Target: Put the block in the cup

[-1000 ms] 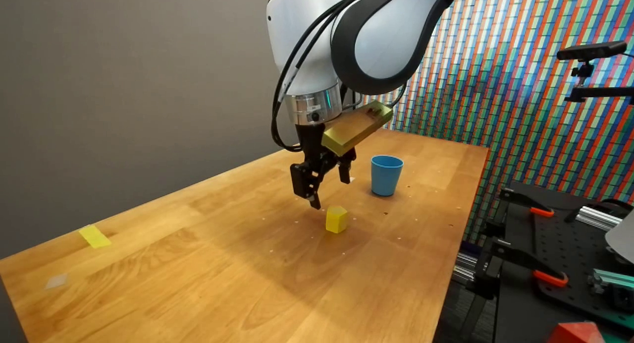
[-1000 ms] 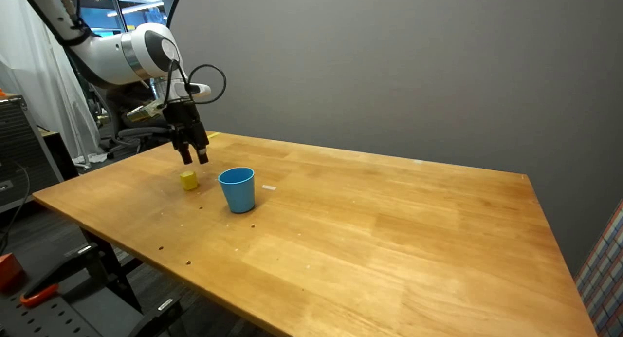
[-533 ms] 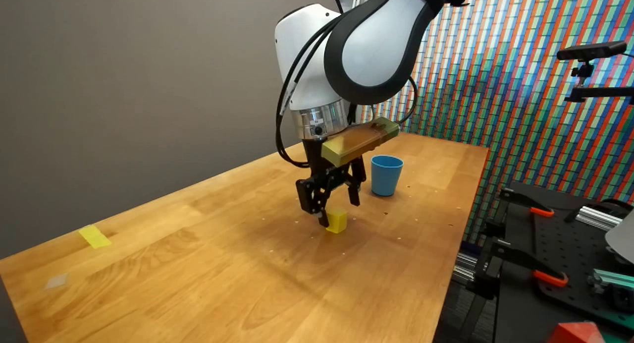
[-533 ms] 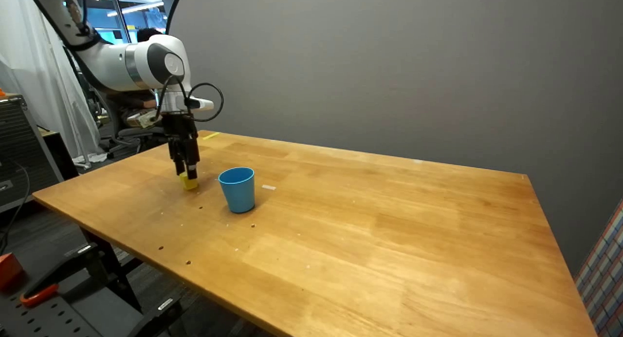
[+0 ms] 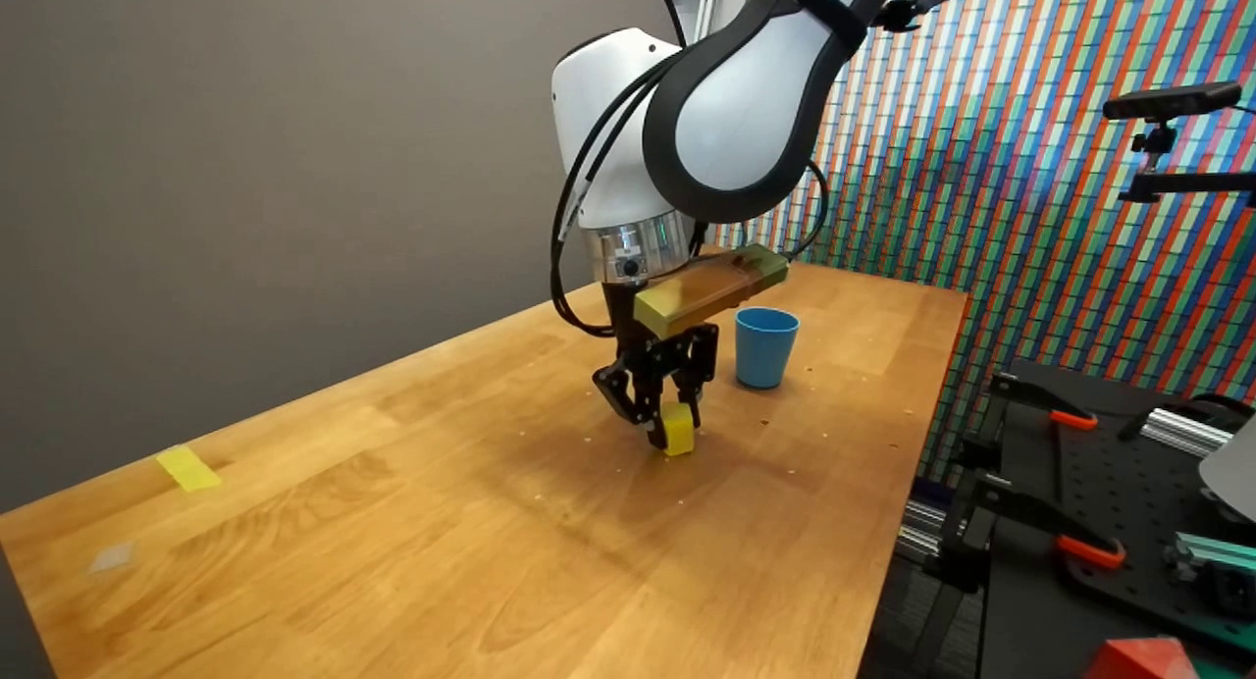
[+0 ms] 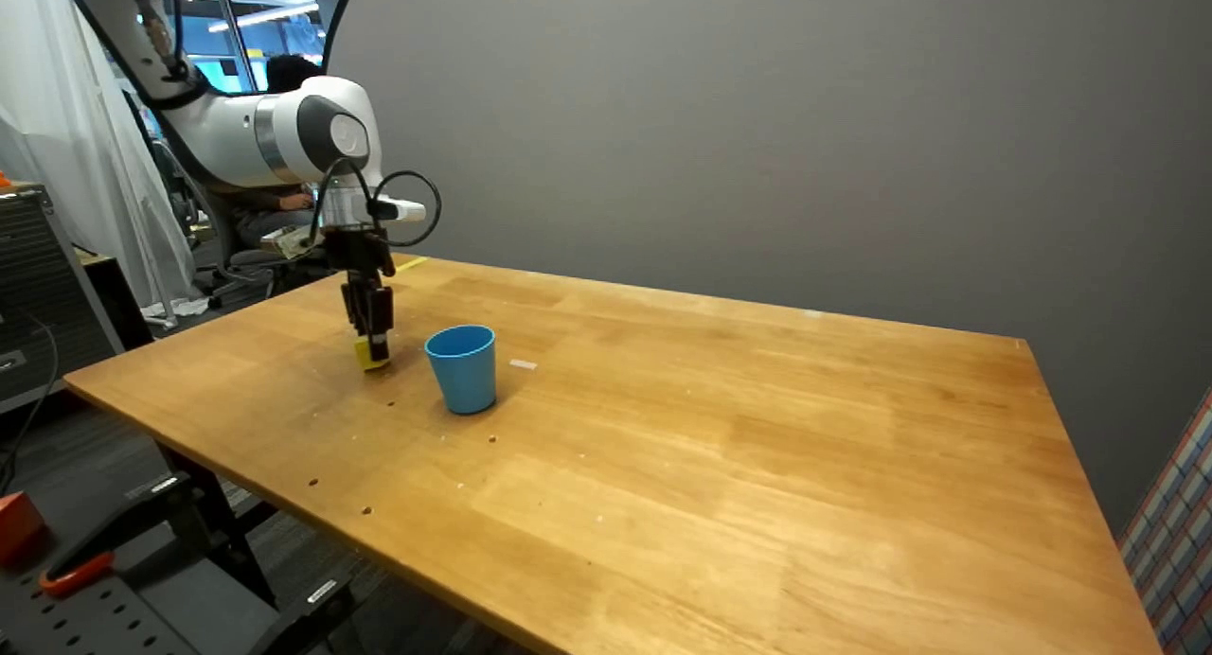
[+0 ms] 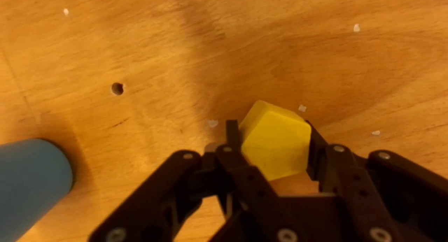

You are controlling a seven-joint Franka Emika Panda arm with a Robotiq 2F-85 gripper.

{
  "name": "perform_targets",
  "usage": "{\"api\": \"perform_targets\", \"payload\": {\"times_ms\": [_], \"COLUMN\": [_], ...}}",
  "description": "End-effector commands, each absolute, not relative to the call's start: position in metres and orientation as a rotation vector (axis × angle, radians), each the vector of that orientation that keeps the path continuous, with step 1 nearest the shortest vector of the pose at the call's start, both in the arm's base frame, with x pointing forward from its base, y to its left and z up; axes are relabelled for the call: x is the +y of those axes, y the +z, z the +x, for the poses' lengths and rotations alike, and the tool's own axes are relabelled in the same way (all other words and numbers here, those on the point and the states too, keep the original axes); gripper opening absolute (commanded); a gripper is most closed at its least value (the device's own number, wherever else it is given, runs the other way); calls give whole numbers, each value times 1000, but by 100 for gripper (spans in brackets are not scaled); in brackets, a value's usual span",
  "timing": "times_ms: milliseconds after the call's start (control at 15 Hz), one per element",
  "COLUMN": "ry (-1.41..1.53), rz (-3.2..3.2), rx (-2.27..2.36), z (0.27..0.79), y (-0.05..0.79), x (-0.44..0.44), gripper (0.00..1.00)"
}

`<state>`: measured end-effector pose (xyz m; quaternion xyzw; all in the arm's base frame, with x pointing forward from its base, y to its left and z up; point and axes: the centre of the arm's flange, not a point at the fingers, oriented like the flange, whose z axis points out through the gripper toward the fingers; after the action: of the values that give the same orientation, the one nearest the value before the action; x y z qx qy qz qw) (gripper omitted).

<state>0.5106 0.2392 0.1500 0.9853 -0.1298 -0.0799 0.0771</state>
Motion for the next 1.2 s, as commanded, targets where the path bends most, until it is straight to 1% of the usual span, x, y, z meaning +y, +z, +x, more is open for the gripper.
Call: {"api": "perform_targets", "payload": {"times_ms": [0,333,467,733,1133], "ry": [-159,-21,-35,-145,-145], "rz": [2912,2759,2717,2649,2593], "rx": [-488,-725,-823,-970,-1026], "z": [521,536,532,508,488], "y": [187,258,276,285,262], "x": [215,151,129,103,87], "gripper": [19,19,19,19,19]}}
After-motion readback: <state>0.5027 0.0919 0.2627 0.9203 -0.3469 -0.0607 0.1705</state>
